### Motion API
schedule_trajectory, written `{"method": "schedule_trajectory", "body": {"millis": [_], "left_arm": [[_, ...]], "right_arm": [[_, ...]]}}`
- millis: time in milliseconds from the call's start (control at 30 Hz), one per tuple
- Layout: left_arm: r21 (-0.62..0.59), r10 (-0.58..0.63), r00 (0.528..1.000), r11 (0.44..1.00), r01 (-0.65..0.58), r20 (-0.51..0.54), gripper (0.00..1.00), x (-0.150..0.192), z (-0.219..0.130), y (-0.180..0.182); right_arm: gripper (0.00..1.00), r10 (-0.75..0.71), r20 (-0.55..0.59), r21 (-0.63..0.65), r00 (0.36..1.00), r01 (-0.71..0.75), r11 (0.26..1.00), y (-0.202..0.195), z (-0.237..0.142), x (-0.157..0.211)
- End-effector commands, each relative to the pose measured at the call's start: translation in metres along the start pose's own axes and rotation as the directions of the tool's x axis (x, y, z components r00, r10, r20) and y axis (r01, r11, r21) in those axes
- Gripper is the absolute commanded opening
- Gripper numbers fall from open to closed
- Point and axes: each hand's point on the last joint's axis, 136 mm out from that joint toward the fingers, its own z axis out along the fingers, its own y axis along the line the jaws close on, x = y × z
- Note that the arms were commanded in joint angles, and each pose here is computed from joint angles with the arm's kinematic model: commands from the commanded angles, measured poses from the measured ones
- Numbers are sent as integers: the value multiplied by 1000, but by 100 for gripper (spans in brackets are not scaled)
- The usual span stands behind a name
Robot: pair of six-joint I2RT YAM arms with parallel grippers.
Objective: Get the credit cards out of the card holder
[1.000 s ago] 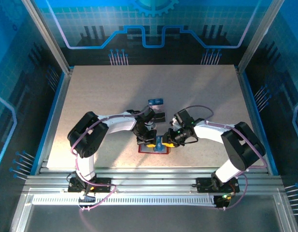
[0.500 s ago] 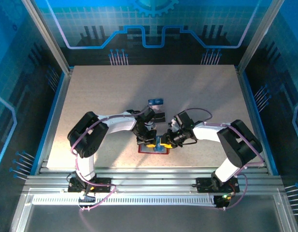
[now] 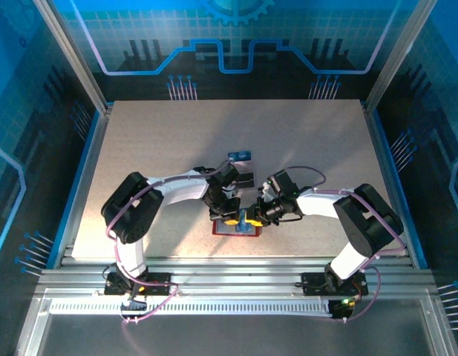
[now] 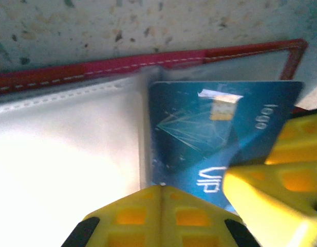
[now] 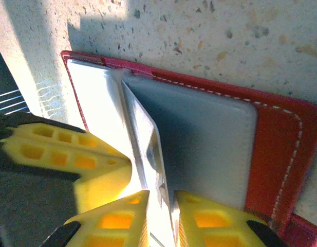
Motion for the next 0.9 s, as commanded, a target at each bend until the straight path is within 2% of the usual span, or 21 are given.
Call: {"method": "schedule_trajectory", "body": {"millis": [0, 267, 600, 867], "left_arm": [[6, 33, 998, 999, -33, 53, 3, 1, -30, -16], [-23, 25, 993, 999, -22, 111, 3, 0, -54, -1], [-17, -11, 994, 1000, 13, 113, 3, 0, -55, 20], [-4, -22, 992, 1000, 22, 120, 3, 0, -58, 27]], "right_arm": [[19, 5, -11, -12, 1000, -5, 1000, 4, -1, -1], [19, -23, 6, 48, 1000, 23, 999, 8, -9, -2], [18, -62, 20, 114, 998, 59, 992, 17, -16, 1], [13, -83, 15, 170, 996, 79, 982, 21, -14, 1]]}}
